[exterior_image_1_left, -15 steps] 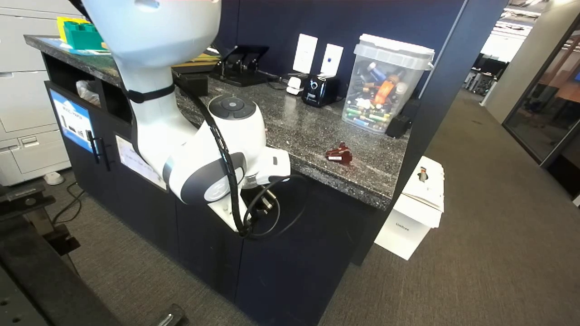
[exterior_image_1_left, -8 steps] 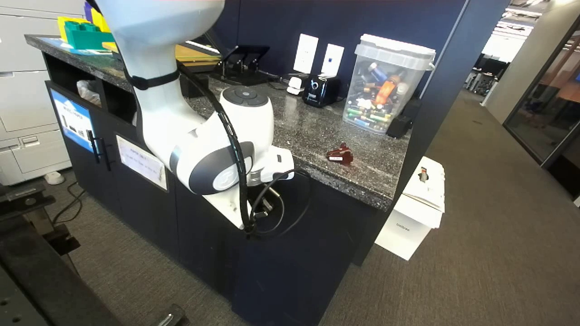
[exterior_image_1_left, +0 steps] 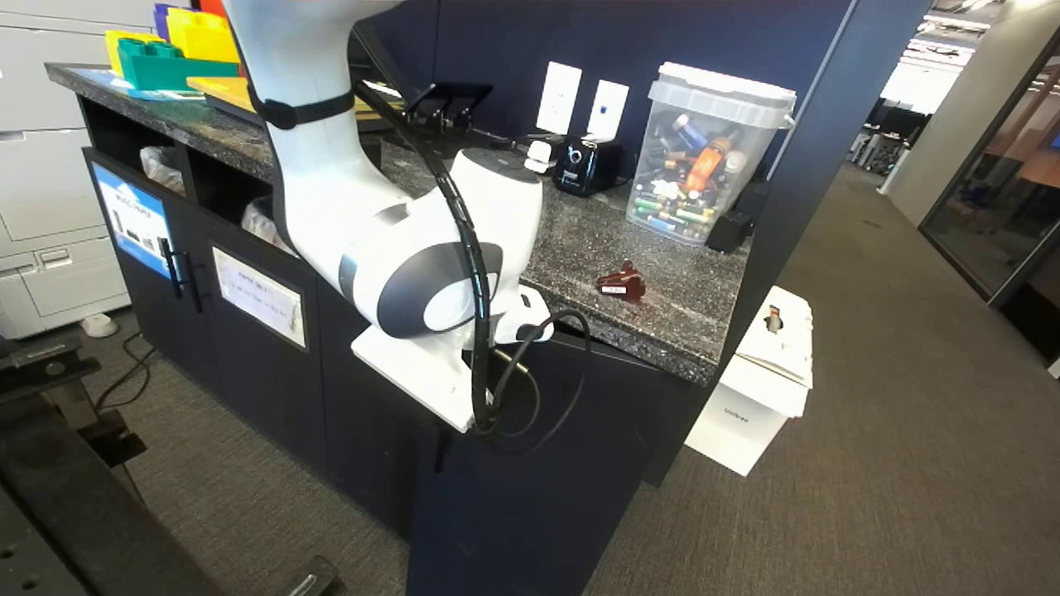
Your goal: Open the door of the cabinet on the right
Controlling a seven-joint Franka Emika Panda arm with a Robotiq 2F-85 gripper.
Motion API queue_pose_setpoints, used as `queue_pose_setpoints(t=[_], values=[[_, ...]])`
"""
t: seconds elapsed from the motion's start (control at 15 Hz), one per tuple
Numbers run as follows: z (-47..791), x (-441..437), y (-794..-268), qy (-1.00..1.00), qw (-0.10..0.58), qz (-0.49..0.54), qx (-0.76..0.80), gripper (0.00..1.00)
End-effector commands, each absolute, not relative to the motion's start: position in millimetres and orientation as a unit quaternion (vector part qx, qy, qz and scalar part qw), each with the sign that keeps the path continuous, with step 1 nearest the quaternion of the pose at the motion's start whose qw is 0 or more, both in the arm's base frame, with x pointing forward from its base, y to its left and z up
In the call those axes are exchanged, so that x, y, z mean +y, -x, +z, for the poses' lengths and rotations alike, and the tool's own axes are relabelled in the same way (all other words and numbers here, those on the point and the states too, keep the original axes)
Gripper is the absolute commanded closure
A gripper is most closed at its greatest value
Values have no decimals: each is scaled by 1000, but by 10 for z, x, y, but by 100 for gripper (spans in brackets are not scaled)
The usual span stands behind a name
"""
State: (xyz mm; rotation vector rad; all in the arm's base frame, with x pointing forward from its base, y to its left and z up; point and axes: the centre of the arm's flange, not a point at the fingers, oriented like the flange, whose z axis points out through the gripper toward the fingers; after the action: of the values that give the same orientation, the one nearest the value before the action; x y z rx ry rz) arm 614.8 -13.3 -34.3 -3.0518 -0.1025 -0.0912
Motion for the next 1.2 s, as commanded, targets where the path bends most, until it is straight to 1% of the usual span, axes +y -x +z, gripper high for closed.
queue_pose_setpoints(t=[0.0, 0.33, 0.53, 0.8, 1.13], values=[[-601, -843, -6148, 999, 25, 30, 7, 96], [-574, -854, -6102, 999, 22, 31, 7, 96], [-467, -859, -5940, 1000, 7, 25, 4, 96], [-349, -881, -5735, 999, 14, 36, -2, 96], [-317, -1028, -5538, 1000, 4, 20, -10, 96]])
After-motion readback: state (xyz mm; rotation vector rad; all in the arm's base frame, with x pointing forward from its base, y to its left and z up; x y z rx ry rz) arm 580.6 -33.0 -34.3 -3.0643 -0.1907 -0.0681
